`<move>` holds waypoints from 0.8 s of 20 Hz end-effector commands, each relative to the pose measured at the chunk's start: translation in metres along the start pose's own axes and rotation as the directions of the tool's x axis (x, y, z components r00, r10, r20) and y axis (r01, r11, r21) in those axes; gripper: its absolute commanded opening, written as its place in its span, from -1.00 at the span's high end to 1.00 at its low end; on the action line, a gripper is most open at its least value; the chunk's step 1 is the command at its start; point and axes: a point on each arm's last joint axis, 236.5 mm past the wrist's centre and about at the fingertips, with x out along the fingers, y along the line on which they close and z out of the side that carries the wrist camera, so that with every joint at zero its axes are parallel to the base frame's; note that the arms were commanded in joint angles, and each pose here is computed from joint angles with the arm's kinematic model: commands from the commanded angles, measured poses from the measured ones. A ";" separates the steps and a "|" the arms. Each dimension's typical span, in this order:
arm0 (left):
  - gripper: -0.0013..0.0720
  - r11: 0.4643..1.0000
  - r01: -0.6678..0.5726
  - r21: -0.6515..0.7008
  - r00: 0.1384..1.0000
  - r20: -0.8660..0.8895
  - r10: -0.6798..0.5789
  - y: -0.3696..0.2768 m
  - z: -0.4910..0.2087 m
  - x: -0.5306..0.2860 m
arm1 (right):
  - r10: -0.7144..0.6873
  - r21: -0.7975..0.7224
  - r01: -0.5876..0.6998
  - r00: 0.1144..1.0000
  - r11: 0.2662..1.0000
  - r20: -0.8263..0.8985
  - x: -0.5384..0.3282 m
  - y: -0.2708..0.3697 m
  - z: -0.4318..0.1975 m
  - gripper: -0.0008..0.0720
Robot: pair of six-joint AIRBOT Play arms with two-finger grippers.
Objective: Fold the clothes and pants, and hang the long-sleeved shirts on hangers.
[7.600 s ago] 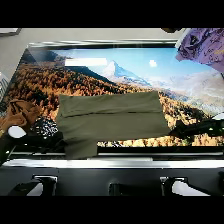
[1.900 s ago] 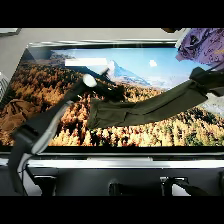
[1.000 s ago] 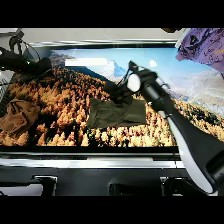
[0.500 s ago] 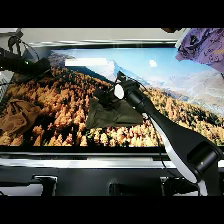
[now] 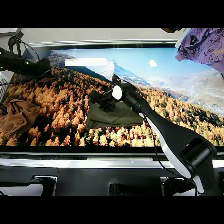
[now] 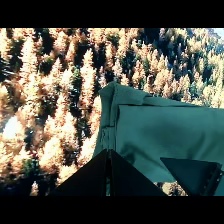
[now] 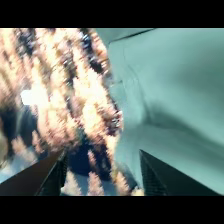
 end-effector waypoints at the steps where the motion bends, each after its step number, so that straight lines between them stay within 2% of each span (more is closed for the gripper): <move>1: 0.92 1.000 0.000 -0.001 1.000 0.000 0.000 0.001 0.000 0.000 | 0.037 -0.040 -0.039 0.998 0.998 -0.053 -0.005 0.010 -0.013 -0.47; 5: 0.92 1.000 0.000 -0.001 1.000 0.000 0.000 0.001 0.000 0.000 | 0.031 -0.082 -0.031 0.999 0.996 -0.012 -0.050 0.001 0.017 -0.48; 7: 0.92 1.000 -0.001 -0.001 1.000 0.001 0.001 0.001 0.000 0.000 | 0.024 -0.076 -0.022 0.999 0.997 0.022 -0.092 -0.022 0.054 -0.58; 8: 0.92 1.000 -0.001 -0.001 1.000 0.001 0.001 0.001 0.000 0.000 | 0.021 -0.079 -0.018 0.999 0.997 0.034 -0.116 -0.038 0.073 -0.58; 9: 0.92 1.000 -0.001 -0.001 1.000 0.001 0.001 0.001 0.000 0.000 | 0.014 -0.090 -0.009 0.999 0.996 0.050 -0.141 -0.061 0.095 -0.68; 12: 0.92 1.000 -0.001 -0.001 1.000 0.001 0.001 0.001 0.000 0.000 | -0.051 -0.069 0.055 0.997 0.996 0.064 -0.198 -0.149 0.139 -0.73; 16: 0.92 1.000 -0.001 -0.001 1.000 0.001 0.001 0.001 0.000 0.000 | 0.065 0.051 -0.066 0.998 0.996 0.022 -0.204 -0.234 0.140 -0.72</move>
